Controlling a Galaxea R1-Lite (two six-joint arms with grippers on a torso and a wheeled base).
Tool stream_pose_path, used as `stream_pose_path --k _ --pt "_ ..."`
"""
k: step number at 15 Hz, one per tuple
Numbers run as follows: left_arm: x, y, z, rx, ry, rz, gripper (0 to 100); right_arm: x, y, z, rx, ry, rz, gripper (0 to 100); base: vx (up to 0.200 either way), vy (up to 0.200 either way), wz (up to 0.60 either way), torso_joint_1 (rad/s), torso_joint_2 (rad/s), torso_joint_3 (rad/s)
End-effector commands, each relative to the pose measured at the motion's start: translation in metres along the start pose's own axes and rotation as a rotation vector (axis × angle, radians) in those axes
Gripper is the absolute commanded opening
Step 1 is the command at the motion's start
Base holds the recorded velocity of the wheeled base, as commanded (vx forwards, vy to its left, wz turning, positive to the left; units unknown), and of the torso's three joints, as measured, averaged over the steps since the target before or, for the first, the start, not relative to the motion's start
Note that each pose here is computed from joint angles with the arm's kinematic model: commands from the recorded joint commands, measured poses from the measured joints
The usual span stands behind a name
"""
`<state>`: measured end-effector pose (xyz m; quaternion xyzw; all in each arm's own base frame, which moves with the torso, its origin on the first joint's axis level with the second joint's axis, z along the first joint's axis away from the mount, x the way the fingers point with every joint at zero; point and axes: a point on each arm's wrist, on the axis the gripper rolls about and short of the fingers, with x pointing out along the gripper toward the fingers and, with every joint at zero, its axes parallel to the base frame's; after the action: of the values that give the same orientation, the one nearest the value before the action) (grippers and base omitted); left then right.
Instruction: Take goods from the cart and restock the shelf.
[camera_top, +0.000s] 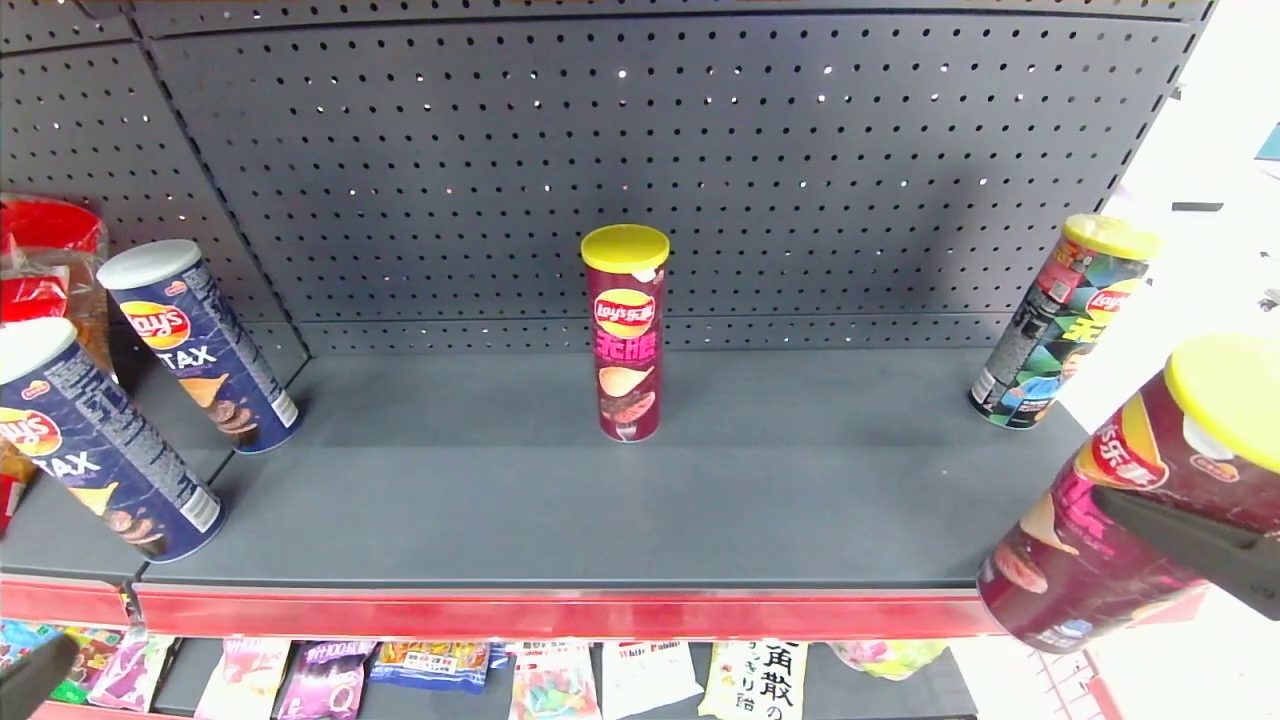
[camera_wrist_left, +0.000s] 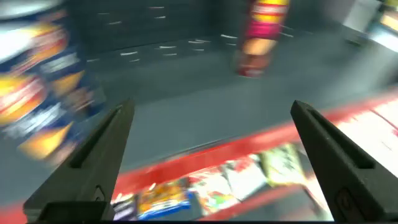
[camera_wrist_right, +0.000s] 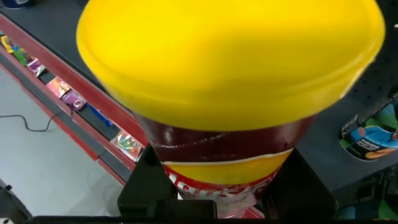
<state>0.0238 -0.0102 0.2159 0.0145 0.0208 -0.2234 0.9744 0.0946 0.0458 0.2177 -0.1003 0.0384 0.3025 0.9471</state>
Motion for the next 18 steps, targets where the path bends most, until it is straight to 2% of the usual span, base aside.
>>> stream_pose_path --k 1,2,3,6,7,8,12,15,18 --pt "0.067 0.017 0.021 -0.031 0.155 -0.179 100 0.003 -0.001 0.0 0.001 0.007 0.002 0 0.0 0.0 0.0 0.0 0.0 0.0" --pt "0.09 0.021 0.027 -0.027 0.16 -0.21 100 0.005 -0.002 0.002 0.003 0.006 0.001 0 0.0 0.0 0.0 0.0 0.0 0.0" --pt "0.111 0.021 0.027 -0.026 0.173 -0.258 100 0.004 -0.002 0.002 0.002 0.005 0.0 0 0.0 0.0 0.0 0.0 0.0 0.0" --pt "0.158 0.02 0.015 -0.033 0.223 -0.338 100 0.004 -0.001 0.001 0.002 0.009 0.003 0 0.0 0.0 0.0 0.0 0.0 0.0" --pt "0.175 0.022 0.01 -0.01 0.226 -0.361 100 0.003 -0.001 0.002 0.0 0.003 0.001 0 0.0 0.0 0.0 0.0 0.0 0.0" --pt "0.188 0.024 0.006 0.012 0.22 -0.395 100 0.003 -0.002 0.004 -0.001 -0.003 0.0 0 0.0 0.0 0.0 0.0 0.0 0.0" --pt "0.226 0.029 -0.003 0.014 0.196 -0.471 100 -0.005 0.0 0.002 -0.004 -0.017 -0.006 0 0.0 0.0 0.0 0.0 0.0 0.0" --pt "0.244 0.032 -0.002 0.022 0.172 -0.481 100 -0.007 0.0 0.003 -0.006 -0.027 -0.012 0 0.0 0.0 0.0 0.0 0.0 0.0" --pt "0.282 0.038 0.0 0.076 0.123 -0.489 100 -0.01 0.001 0.003 -0.008 -0.035 -0.016 0 0.0 0.0 0.0 0.0 0.0 0.0"
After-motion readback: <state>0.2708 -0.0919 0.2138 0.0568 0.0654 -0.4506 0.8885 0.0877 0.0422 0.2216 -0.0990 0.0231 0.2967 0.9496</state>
